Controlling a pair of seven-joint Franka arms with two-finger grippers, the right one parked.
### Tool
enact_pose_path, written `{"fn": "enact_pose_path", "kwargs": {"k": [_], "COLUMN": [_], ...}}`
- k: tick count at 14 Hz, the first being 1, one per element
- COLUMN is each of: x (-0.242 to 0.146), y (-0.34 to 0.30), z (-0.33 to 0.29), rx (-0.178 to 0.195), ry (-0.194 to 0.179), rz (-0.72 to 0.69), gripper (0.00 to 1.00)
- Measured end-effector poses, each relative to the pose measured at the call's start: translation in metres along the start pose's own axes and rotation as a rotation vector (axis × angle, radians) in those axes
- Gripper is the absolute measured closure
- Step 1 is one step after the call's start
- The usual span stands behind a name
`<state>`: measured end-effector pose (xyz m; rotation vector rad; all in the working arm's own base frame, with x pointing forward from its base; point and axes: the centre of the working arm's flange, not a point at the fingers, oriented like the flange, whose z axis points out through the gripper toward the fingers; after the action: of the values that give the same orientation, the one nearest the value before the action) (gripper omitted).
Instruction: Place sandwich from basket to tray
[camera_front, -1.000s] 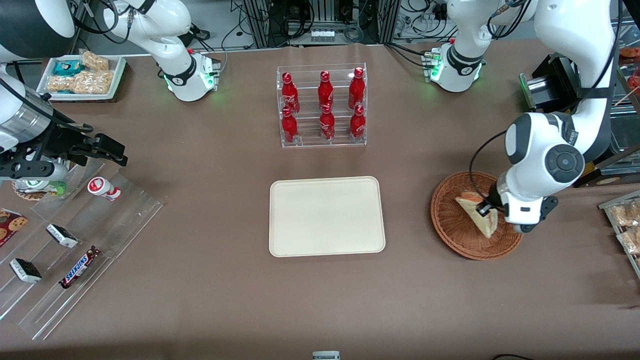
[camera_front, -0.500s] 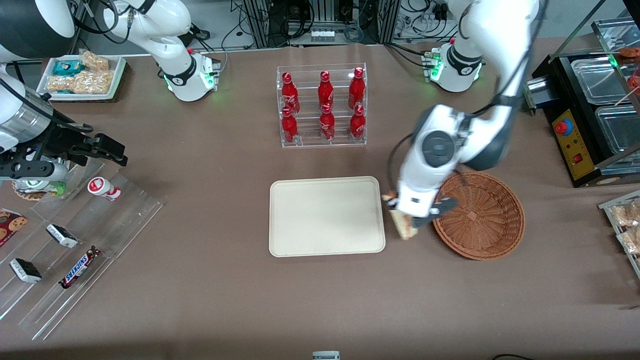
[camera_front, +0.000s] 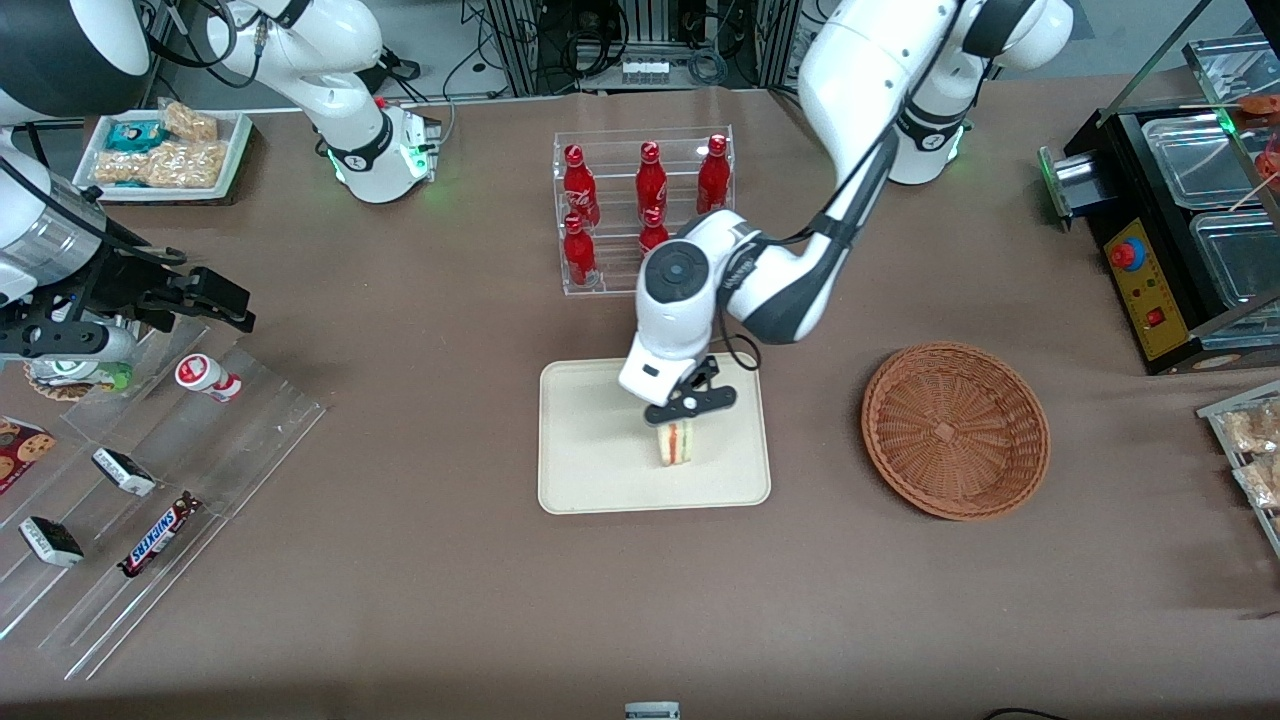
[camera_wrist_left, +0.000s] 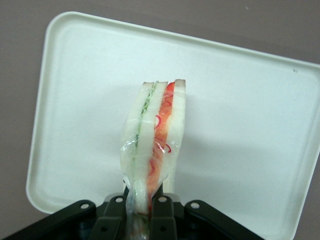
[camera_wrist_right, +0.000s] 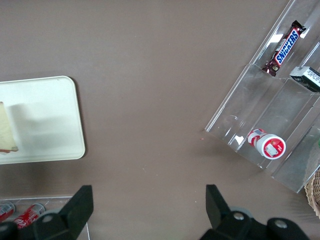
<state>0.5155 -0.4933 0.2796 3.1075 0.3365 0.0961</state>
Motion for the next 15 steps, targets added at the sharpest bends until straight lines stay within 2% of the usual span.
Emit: {"fn": "enact_pose_path", "kwargs": {"k": [5,9,11,13,14,15], "x": [-0.009,-0.01,0.002,0.02,0.031,0.04], "y": [0.009,0.013,0.014,0.001,-0.013,-0.029], "z": [0.025,0.032,0.005,-0.046,-0.076,-0.104], "rx": [-0.001,-0.01,-0.021,0.001,0.023,0.044], "ry": [0.038,0.053,0.073,0.076,0.07,0.062], "rz": [0.049,0.061,0.048,0.013,-0.007,-0.009], "gripper": [0.83,0.44,0.24,0.04,0.0,0.0]}}
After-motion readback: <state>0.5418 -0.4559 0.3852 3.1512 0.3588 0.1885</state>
